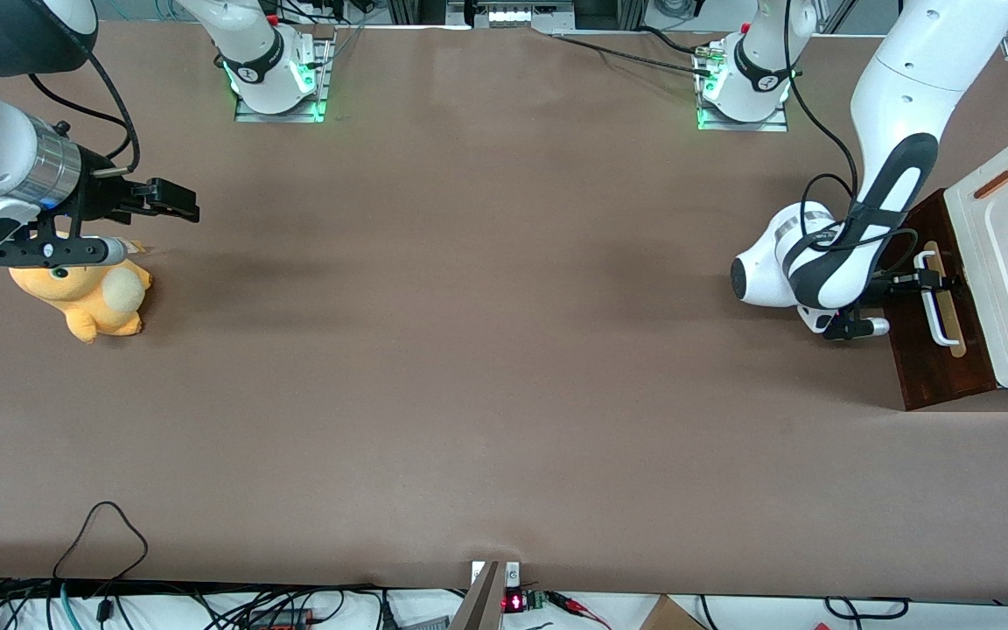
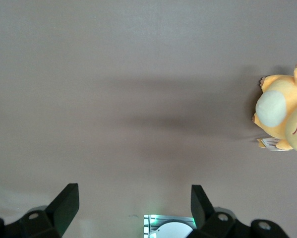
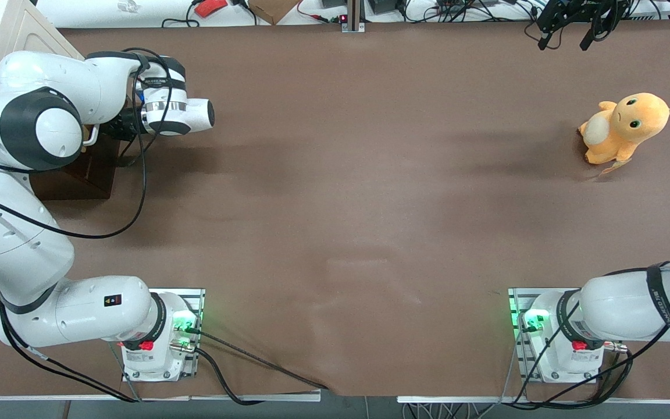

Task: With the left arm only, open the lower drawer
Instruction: 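Close the left gripper around the white bar handle of the lower drawer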

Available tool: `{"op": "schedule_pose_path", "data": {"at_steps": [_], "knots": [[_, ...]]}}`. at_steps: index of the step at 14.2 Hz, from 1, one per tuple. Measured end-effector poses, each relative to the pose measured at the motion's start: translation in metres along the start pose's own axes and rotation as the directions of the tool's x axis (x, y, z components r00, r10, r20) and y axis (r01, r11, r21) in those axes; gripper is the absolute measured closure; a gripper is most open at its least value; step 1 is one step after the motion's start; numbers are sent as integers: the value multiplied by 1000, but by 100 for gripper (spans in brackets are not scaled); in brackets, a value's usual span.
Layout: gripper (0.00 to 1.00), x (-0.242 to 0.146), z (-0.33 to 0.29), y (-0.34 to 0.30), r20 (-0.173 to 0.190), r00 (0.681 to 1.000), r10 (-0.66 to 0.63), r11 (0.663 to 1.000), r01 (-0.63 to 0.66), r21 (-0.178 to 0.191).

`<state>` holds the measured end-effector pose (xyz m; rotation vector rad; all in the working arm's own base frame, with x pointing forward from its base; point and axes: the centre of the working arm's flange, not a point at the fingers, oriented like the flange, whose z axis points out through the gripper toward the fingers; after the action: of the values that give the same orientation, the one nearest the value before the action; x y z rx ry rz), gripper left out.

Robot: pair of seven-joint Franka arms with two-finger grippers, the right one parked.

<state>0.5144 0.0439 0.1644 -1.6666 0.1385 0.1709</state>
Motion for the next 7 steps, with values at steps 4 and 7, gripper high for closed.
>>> {"op": "schedule_pose_path", "data": {"at_steps": [4, 7], "knots": [[57, 0, -4, 1, -7, 1000, 1, 1000, -1, -1], [56, 0, -6, 3, -12, 1000, 4, 1000, -4, -3]]}}
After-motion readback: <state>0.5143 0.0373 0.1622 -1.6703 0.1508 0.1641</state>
